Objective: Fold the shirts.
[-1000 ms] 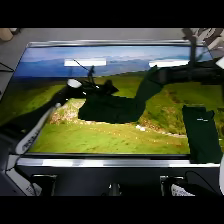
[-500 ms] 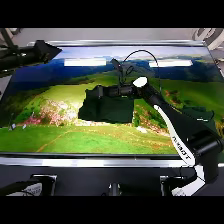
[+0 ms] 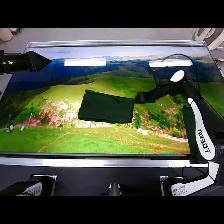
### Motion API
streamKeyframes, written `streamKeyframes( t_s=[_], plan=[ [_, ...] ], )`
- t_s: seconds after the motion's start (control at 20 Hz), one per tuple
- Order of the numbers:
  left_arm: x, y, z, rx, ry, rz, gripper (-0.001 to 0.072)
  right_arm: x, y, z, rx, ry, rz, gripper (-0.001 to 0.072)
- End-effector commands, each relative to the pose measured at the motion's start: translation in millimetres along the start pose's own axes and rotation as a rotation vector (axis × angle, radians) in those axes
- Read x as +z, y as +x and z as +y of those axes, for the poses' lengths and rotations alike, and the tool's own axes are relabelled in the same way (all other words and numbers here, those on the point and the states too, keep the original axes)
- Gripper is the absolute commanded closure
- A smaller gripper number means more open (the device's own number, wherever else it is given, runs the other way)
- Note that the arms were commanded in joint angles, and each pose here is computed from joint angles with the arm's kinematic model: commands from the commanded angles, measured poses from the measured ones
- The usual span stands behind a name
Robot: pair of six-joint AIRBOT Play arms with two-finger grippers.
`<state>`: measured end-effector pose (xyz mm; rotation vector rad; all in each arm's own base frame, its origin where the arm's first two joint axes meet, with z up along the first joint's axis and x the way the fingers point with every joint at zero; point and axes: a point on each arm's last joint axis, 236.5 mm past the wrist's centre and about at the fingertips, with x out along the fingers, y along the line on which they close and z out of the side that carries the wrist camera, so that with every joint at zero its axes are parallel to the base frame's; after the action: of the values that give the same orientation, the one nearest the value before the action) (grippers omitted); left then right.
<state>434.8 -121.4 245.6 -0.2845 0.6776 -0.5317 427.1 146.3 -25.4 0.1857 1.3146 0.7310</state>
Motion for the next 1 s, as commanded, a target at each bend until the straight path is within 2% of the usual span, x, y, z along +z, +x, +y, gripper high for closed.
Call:
streamKeyframes(
  t_s=[0.0, 0.15, 0.45, 0.5, 0.55, 0.6, 0.75, 0.95],
  plan=[
    [-6.2, 4.7, 0.1, 0.010, 0.012, 0.015, 0.0687, -34.4, 17.0, -24.1, 0.009, 0.123, 0.058, 0.0096],
    [-8.9, 7.3, -5.9, -0.001, 0.018, 0.024, 0.0687, -21.4, 57.2, 2.2, 0.113, 0.126, 0.027, 0.0094],
    [-9.9, 8.8, -9.9, -0.009, 0.023, 0.027, 0.0687, -2.8, 94.3, 25.5, 0.153, 0.156, -0.026, 0.0149],
    [-9.9, 8.8, -9.9, -0.009, 0.023, 0.027, 0.0687, -2.5, 94.3, 25.4, 0.153, 0.156, -0.027, 0.0219],
    [-9.9, 8.8, -9.9, -0.009, 0.023, 0.027, 0.0687, -1.9, 93.2, 26.5, 0.157, 0.154, -0.028, 0.0487],
    [-9.9, 8.8, -9.9, -0.009, 0.024, 0.027, 0.0687, -0.3, 87.4, 26.0, 0.162, 0.148, -0.032, 0.0682],
    [-10.2, 9.4, -9.4, -0.008, 0.023, 0.028, 0.0687, 20.1, 38.5, 21.7, 0.155, 0.042, -0.113, 0.0685],
    [-10.8, 10.2, -8.8, -0.008, 0.022, 0.030, 0.0687, 52.6, -85.6, -12.6, 0.060, 0.037, -0.326, 0.0685]
  ],
)
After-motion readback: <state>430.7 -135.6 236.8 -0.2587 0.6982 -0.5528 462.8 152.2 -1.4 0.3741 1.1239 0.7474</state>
